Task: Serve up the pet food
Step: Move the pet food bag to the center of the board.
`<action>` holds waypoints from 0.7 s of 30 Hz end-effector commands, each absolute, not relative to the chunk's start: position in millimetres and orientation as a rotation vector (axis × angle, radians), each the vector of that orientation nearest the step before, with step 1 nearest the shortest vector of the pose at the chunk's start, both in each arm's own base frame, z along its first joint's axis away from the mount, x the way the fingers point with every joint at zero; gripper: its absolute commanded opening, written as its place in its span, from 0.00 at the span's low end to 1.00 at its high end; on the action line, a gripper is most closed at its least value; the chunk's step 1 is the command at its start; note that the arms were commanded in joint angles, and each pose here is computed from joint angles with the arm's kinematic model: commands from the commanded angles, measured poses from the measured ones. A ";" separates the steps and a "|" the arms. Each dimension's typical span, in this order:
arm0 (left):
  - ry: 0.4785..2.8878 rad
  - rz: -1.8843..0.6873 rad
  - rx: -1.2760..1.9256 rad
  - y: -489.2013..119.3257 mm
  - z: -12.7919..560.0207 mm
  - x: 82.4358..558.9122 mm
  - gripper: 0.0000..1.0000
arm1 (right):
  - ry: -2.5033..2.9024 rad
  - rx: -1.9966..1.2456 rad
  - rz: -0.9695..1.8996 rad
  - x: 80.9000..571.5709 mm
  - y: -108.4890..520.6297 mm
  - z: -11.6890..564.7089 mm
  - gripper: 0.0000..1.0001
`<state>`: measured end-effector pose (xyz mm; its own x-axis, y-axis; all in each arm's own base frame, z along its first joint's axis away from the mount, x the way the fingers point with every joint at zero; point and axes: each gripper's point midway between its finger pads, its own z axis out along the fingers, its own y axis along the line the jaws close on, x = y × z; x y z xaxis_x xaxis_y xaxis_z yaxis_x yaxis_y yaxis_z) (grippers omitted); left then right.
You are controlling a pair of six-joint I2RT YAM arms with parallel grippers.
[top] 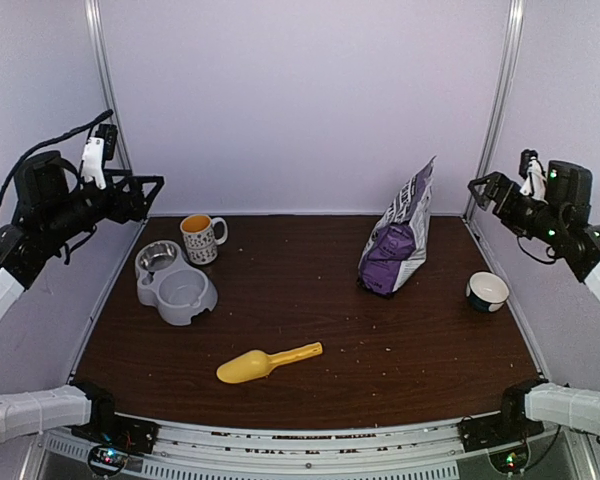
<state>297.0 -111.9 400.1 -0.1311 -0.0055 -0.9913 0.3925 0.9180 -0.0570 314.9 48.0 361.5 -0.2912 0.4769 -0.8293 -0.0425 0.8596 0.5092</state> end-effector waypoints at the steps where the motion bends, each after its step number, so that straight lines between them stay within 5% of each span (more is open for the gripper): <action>1: 1.631 -0.301 0.400 -129.8 401.8 316.6 0.89 | 1.802 0.218 0.712 333.3 101.2 390.3 0.91; 12: 1.661 -0.137 0.415 -108.3 375.3 307.5 0.92 | 2.003 0.363 0.384 433.7 97.9 356.1 0.84; 21: 1.663 -0.120 0.328 -97.3 375.9 308.0 0.92 | 2.145 0.312 0.139 457.6 103.2 319.4 0.77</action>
